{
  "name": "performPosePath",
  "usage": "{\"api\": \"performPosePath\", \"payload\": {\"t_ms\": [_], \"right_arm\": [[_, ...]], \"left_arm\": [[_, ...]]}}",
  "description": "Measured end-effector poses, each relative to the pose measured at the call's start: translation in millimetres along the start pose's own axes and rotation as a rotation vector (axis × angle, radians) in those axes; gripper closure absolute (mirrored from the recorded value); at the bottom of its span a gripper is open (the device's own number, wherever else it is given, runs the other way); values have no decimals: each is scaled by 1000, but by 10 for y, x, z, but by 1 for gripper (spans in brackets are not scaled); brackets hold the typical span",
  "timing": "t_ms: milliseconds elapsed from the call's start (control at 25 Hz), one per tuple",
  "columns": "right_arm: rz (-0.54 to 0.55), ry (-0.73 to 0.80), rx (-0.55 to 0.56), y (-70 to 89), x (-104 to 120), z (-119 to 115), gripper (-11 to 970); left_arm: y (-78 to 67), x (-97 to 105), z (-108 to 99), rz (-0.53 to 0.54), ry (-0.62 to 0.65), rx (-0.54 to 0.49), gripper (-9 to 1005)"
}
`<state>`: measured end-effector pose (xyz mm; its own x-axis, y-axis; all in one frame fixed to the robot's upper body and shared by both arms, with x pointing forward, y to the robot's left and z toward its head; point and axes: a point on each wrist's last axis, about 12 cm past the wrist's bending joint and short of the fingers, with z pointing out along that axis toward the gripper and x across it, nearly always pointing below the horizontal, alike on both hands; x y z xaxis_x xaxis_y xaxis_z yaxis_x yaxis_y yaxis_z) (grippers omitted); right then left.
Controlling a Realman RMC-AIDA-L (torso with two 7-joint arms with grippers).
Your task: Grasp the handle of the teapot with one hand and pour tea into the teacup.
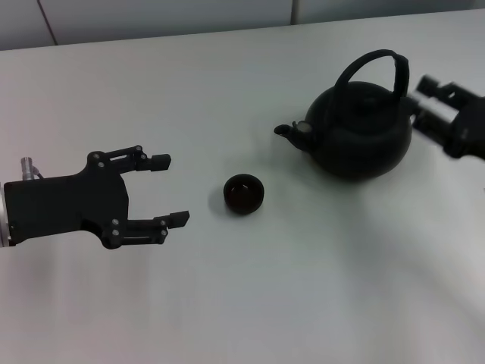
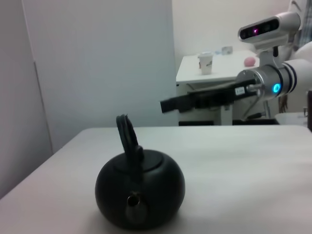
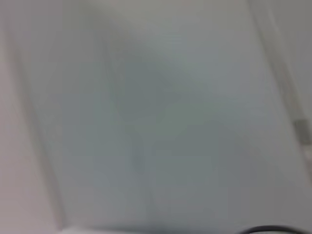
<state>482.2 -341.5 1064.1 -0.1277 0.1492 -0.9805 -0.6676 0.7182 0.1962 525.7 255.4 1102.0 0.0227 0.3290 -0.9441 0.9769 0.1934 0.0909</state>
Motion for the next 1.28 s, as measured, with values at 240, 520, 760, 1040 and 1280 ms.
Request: {"api": "performPosePath", "payload": {"t_ms": [240,520,760,1040,1280], "right_arm": [[-109,103,-234,139,-116,76,408],[-160,127,-349,242,-142,71,408],[-167,140,-374,271,-123,62,408],[-169,144,-386,293,-97,51,408],[-167,144,-391,301,-93,51,408]], "left_arm": [[-38,-70,-85,-4,-85,8,183],[-112,-73,-208,-24,-151,8,183],[-175,-32,-246,-47,-168,3,183],[-219,2,-251,-62,-172,-2,183],[-237,21,-241,-73,-173,3,183]]}}
